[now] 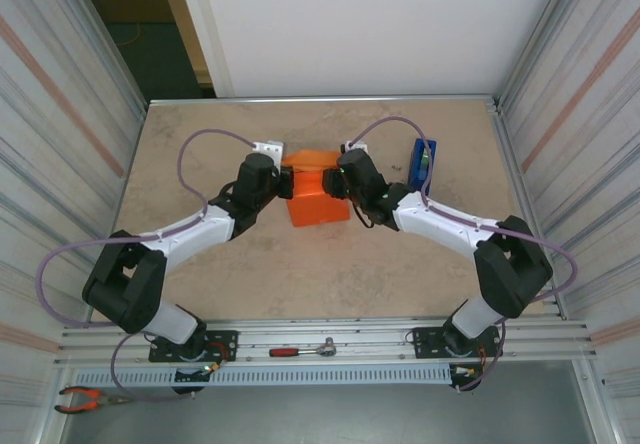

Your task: Wrap the gift box in paper

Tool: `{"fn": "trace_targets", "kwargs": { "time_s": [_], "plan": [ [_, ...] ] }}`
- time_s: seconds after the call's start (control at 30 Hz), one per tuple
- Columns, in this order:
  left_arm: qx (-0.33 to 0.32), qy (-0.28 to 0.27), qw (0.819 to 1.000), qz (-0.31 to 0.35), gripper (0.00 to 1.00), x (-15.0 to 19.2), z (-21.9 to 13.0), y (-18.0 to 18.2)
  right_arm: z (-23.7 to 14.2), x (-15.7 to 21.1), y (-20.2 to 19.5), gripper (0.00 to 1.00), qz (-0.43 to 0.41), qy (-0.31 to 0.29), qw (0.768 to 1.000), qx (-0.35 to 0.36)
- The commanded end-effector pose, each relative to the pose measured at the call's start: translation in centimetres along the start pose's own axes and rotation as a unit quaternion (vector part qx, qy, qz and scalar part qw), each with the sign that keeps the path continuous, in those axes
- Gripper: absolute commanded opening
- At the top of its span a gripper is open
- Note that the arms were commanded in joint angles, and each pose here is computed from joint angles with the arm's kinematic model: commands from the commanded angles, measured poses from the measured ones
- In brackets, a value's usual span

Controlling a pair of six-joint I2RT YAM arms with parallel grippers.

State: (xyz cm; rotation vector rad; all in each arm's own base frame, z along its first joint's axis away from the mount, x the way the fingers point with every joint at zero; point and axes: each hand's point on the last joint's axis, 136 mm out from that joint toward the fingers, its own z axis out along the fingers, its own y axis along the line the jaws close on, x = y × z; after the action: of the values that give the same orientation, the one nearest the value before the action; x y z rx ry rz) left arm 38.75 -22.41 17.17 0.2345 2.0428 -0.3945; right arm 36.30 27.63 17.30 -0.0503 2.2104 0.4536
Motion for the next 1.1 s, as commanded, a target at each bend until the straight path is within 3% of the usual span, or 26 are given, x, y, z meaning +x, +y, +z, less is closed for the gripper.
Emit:
{"fn": "trace_targets", "kwargs": {
  "time_s": [0.0, 0.2, 0.23, 0.3, 0.43, 0.53, 0.73, 1.07],
  "plan": [
    [0.102, -0.012, 0.995, -0.011, 0.00, -1.6, -1.8, -5.5, -1.2, 2.4, 1.9, 0.05, 0.002, 0.031, 0.999, -0.031],
    [0.089, 0.016, 0.996, -0.023, 0.00, 0.5, 0.0, -4.7, 0.6, 5.6, -0.5, 0.02, 0.037, 0.045, 0.998, 0.009],
    [0.090, 0.019, 0.995, -0.027, 0.04, 0.5, 0.2, -4.6, 0.8, 6.1, -0.9, 0.02, 0.040, 0.048, 0.998, 0.017],
    [0.094, 0.014, 0.995, -0.031, 0.18, 0.0, -0.1, -4.4, 1.0, 6.7, -1.4, 0.02, 0.044, 0.052, 0.997, 0.023],
    [0.089, -0.018, 0.994, -0.055, 0.59, -2.2, -2.1, -3.2, 0.9, 7.0, -1.7, 0.02, 0.048, 0.051, 0.997, 0.027],
    [0.080, -0.055, 0.990, -0.106, 0.78, -3.6, -4.1, -1.1, 0.9, 7.3, -2.0, 0.02, 0.048, 0.053, 0.997, 0.030],
    [0.057, -0.083, 0.982, -0.157, 0.83, -2.8, -6.5, 1.0, 0.7, 7.6, -2.3, 0.02, 0.051, 0.053, 0.997, 0.029],
    [0.029, -0.052, 0.994, -0.096, 0.84, -0.1, -3.8, -1.4, 0.8, 7.8, -2.0, 0.02, 0.048, 0.059, 0.997, 0.021]
  ]
}}
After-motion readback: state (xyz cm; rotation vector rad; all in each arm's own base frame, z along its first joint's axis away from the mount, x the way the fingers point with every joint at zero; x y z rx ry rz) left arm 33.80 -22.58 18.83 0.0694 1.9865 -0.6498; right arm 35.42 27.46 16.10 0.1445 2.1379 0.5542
